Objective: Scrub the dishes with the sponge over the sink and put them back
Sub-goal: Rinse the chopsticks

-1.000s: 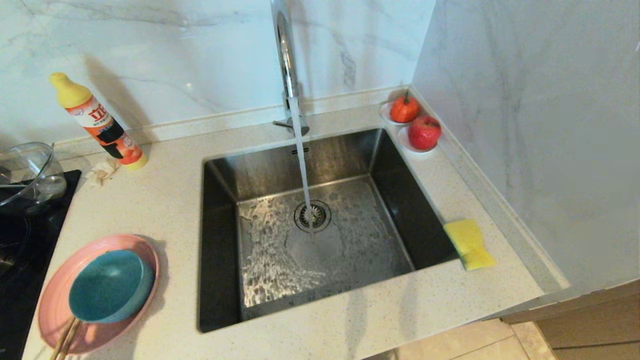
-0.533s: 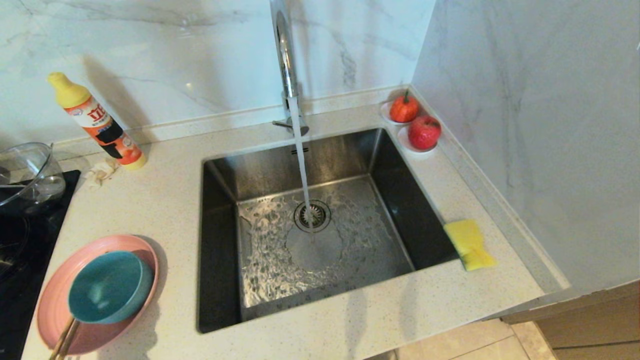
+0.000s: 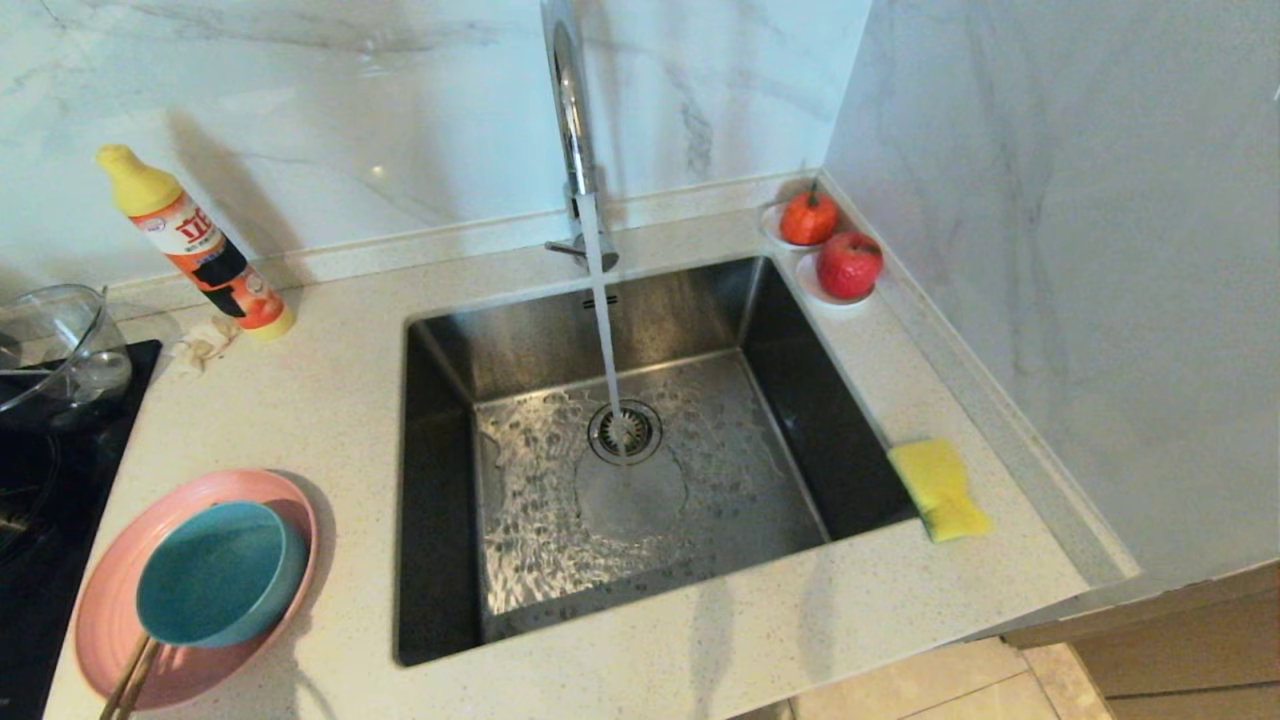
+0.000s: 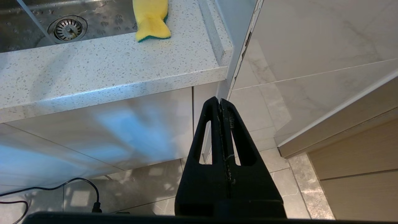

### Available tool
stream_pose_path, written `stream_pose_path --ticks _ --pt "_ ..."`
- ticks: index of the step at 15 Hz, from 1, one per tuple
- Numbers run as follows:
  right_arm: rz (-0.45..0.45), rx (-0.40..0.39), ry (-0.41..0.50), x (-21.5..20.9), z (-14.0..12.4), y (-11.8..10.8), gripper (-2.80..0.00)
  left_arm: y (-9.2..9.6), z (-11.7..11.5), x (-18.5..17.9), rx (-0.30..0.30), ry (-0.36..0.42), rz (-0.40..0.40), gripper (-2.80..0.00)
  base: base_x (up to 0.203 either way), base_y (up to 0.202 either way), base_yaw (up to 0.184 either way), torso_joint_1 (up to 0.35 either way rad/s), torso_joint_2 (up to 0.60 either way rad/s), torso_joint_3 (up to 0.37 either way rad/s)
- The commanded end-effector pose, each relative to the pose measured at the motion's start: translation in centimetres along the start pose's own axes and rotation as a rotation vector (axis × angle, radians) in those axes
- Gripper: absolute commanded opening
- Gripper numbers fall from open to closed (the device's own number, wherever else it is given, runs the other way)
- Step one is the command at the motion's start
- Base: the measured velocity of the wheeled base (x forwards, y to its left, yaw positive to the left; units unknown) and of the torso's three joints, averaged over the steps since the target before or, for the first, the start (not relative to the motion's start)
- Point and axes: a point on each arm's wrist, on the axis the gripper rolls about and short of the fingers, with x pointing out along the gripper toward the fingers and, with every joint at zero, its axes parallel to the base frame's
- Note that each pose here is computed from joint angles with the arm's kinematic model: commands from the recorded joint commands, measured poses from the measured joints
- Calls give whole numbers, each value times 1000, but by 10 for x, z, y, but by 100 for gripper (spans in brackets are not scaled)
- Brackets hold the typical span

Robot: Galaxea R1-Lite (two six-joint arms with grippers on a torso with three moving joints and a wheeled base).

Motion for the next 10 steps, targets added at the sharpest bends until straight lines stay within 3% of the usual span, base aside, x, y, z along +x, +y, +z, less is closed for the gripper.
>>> stream_pose_path --ticks 1,10 --pt "0 0 0 0 0 0 -280 7 14 21 -35 104 7 0 0 0 0 0 0 0" --pt "0 0 0 0 0 0 -280 29 47 64 -92 181 82 0 0 0 0 0 0 0"
